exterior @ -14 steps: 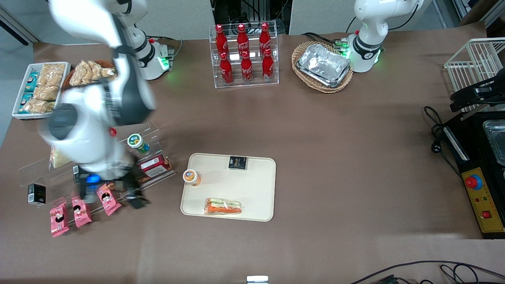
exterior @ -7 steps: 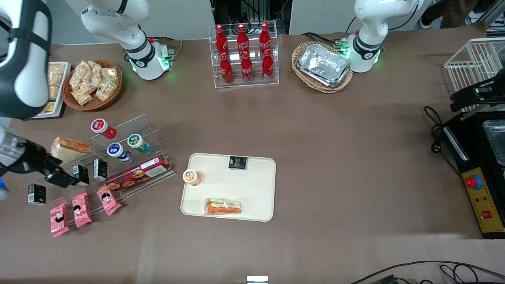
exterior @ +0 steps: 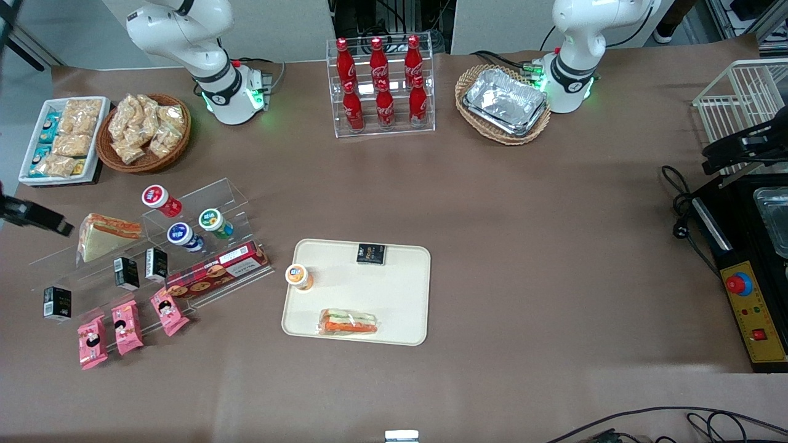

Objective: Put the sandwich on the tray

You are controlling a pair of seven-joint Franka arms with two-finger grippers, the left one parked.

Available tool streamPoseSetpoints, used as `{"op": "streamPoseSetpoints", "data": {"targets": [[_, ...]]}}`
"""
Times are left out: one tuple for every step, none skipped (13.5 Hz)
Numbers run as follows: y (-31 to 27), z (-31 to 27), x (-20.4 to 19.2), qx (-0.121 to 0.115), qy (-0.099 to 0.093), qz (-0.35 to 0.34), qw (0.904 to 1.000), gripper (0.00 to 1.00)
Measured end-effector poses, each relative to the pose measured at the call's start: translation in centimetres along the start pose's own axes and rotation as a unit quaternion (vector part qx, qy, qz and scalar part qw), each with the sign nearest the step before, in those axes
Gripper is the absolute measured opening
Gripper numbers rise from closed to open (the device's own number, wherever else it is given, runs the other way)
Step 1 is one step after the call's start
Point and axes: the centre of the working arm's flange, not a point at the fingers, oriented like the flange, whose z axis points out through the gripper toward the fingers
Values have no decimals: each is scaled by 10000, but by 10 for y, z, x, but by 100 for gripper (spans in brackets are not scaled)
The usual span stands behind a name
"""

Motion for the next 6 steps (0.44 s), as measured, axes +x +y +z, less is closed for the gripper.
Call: {"op": "streamPoseSetpoints", "data": {"targets": [[7, -11, -7, 46, -3, -125, 9999, 100], [14, -19, -14, 84, -67, -279, 9996, 100], [22, -25, -19, 110, -135, -462, 9988, 100], [28, -30, -22, 132, -157, -656, 9976, 100], [31, -34, -24, 148, -142, -818, 9964, 100], [33, -38, -26, 159, -112, -932, 9955, 100]]}}
